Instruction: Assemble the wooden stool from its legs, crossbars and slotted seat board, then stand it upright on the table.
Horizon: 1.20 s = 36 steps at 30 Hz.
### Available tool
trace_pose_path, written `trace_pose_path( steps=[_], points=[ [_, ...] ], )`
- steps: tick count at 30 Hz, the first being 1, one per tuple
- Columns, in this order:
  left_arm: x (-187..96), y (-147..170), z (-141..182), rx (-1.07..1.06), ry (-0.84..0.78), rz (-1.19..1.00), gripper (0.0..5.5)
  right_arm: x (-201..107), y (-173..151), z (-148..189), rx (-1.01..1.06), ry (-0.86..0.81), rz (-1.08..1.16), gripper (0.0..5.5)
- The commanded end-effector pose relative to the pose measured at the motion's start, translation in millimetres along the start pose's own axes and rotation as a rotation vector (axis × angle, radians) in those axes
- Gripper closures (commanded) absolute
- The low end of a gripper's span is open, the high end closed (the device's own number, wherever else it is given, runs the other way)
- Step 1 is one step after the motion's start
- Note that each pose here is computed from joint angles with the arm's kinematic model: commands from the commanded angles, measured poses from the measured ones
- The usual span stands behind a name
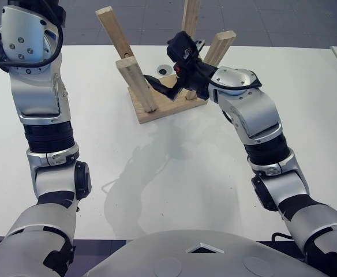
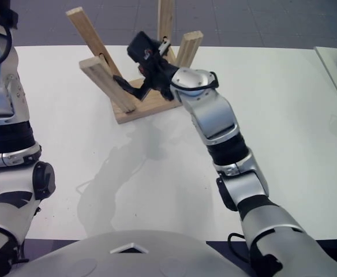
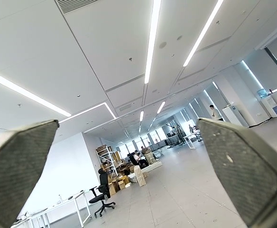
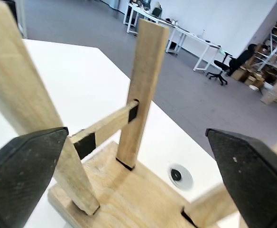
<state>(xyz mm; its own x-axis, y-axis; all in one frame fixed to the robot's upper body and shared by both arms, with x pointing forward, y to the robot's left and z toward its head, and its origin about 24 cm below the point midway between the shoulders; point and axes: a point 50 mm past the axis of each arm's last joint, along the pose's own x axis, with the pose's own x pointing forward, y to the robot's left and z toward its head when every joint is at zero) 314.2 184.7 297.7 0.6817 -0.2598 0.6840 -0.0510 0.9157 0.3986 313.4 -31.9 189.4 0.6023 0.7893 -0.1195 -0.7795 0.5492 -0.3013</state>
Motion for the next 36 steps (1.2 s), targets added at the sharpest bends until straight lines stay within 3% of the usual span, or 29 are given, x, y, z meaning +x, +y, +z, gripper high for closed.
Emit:
trace_pose_path(
  steps=[1, 4, 10, 17, 19, 23, 28, 29, 31, 36],
  points=[
    [3.5, 5.5, 3.3, 0.031, -0.002, 0.003, 0.1, 5.1, 16.6, 37.3, 0.024, -0.192, 0.104, 0.11],
    [4.6, 8.5, 4.3, 0.03, -0.003, 0.011, 0.1, -2.0, 8.2, 59.6, 0.092, -0.315, 0.048, 0.11],
    [8.1, 12.2, 14.8, -0.082, 0.015, 0.043, 0.1, -40.5, -31.7, 98.8, 0.089, -0.407, -0.27, 0.11],
    [21.3, 15.3, 47.6, -0.246, -0.005, 0.097, 0.1, -70.6, -63.6, 111.4, 0.009, -0.427, -0.515, 0.11],
    [16.0, 7.6, 43.3, -0.27, 0.043, 0.088, 0.1, -68.0, -65.6, 101.5, 0.028, -0.397, -0.528, 0.11],
    [-20.2, -23.6, 4.8, -0.351, 0.291, 0.056, 0.1, -55.2, -62.6, 54.4, 0.108, -0.235, -0.523, 0.11],
    [-122.0, -76.1, -78.1, -0.491, 0.864, -0.037, 0.1, -42.2, -41.4, -49.7, 0.211, 0.105, -0.468, 0.11],
    [-132.0, -75.9, -86.5, -0.489, 0.907, -0.028, 0.1, -42.4, -39.6, -61.6, 0.218, 0.139, -0.464, 0.11],
    [-123.4, -69.2, -89.4, -0.508, 0.888, -0.005, 0.1, -45.8, -41.9, -69.6, 0.218, 0.158, -0.471, 0.11],
    [-54.0, -40.5, -65.9, -0.537, 0.656, 0.004, 0.1, -54.1, -53.7, -53.5, 0.226, 0.082, -0.496, 0.11]
  ],
)
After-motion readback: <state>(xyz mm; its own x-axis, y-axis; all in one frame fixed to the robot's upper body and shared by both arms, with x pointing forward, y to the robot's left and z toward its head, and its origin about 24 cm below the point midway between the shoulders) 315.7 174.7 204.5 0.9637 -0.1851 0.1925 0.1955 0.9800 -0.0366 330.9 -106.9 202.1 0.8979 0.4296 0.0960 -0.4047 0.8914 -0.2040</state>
